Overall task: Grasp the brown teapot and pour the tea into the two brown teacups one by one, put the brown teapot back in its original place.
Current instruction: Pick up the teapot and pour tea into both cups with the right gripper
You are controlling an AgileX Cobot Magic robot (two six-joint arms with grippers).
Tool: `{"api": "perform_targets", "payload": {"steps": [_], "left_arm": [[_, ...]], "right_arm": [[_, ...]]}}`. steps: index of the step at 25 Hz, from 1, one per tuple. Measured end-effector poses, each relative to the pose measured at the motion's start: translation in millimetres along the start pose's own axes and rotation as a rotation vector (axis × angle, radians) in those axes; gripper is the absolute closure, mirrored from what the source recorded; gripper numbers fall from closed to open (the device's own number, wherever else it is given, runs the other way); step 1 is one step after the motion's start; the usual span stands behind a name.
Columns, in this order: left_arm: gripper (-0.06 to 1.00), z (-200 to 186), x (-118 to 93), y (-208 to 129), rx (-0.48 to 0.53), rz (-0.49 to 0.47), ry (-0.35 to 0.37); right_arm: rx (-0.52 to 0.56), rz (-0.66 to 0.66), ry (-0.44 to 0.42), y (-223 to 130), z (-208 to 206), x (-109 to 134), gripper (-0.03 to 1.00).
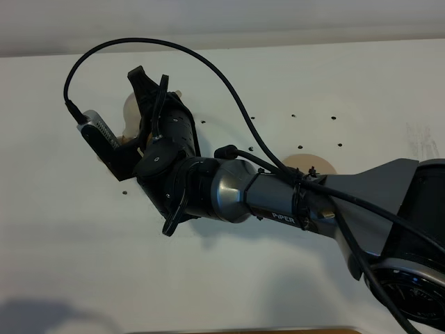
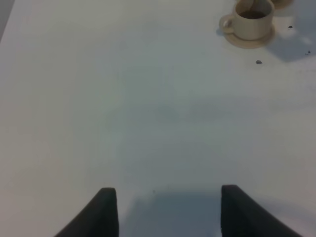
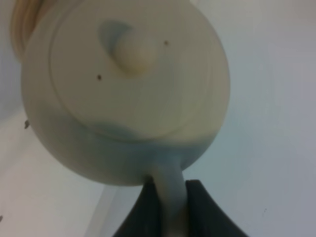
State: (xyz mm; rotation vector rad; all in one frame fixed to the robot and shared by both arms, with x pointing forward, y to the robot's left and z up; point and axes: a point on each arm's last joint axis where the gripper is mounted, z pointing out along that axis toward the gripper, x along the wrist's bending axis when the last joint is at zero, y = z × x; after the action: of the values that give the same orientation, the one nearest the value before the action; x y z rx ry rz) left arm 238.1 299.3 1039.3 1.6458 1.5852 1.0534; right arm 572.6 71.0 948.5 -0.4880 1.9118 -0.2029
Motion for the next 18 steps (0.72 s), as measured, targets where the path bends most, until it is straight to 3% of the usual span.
{"api": "perform_targets", "payload": {"steps": [18], "left_arm": [[0.42, 0.0, 0.0, 0.0, 0.000, 0.000, 0.000]], "right_arm": [[0.000, -0.091, -0.002, 0.0, 0.0, -0.2, 0.88]]}}
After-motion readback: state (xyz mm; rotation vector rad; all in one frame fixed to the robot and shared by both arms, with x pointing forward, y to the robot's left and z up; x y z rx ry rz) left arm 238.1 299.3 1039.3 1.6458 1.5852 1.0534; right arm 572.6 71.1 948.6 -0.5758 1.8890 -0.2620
